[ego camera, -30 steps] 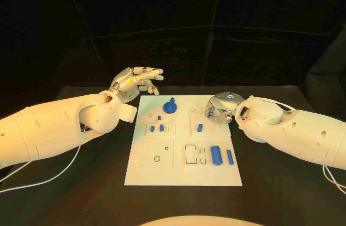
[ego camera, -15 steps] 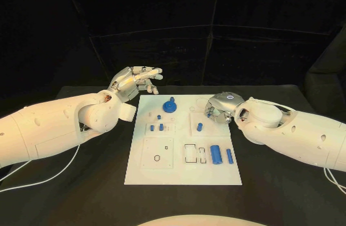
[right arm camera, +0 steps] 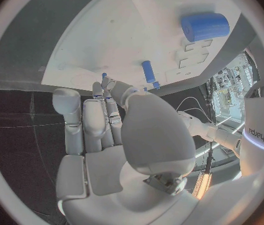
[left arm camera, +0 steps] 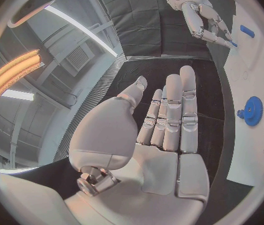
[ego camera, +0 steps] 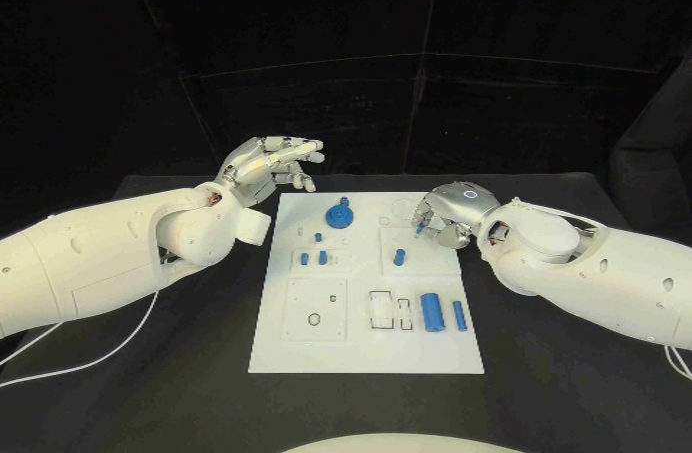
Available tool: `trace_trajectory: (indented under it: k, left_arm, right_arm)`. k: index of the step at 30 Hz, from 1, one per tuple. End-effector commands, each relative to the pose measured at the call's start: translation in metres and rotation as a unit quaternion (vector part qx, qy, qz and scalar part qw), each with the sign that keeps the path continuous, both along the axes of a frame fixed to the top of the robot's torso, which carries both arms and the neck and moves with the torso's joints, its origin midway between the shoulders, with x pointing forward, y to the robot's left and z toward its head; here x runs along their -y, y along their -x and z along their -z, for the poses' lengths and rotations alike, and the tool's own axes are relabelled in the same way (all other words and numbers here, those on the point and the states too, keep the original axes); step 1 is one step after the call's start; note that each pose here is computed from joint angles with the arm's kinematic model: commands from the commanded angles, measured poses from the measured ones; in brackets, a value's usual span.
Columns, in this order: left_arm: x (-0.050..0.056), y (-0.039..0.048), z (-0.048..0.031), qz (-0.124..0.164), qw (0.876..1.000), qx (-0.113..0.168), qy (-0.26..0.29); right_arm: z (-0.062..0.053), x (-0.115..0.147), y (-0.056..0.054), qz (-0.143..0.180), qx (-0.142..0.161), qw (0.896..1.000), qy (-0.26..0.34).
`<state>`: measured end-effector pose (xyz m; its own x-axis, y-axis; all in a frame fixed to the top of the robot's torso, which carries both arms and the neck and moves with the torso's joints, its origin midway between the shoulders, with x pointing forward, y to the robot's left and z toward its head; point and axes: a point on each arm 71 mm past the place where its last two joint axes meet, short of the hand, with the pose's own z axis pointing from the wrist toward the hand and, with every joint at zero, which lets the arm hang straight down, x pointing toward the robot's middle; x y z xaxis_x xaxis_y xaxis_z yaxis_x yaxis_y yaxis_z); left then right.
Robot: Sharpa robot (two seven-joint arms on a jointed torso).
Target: Assemble the parts on the task board
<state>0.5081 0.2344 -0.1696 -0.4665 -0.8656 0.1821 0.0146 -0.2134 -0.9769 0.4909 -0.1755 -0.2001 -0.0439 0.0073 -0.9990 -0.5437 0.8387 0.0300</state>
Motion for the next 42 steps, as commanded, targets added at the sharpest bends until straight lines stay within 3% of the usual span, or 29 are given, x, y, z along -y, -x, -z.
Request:
trace_trajectory:
  k: [1,12,17,25,28,37,42]
  left_arm:
    - [0.001,-0.0004,-0.0001,0.010,1.000,-0.002,0.001]
    - [-0.002,-0.0026,0.0008,0.006,1.000,-0.001,-0.007]
    - [-0.002,-0.0030,0.0011,0.005,1.000,-0.002,-0.009]
    - [-0.002,-0.0031,0.0004,0.003,1.000,0.000,-0.009]
    - [-0.002,-0.0034,0.0000,0.003,1.000,0.000,-0.010]
    - [-0.001,-0.0065,-0.0031,-0.001,1.000,0.004,-0.011]
    - [-0.004,-0.0084,-0.0039,-0.007,1.000,0.006,-0.014]
  right_arm:
    - [-0.008,0.001,0.004,-0.002,0.020,0.999,-0.028]
    - [-0.028,-0.019,0.035,-0.044,0.029,0.995,-0.084]
    - [-0.034,-0.042,0.048,-0.076,0.022,0.992,-0.101]
    - [-0.035,-0.086,0.058,-0.121,0.005,0.986,-0.110]
    - [-0.031,-0.099,0.059,-0.135,-0.003,0.985,-0.108]
    - [0.007,-0.127,0.068,-0.161,-0.056,0.982,-0.080]
    - [0.019,-0.130,0.069,-0.162,-0.076,0.982,-0.067]
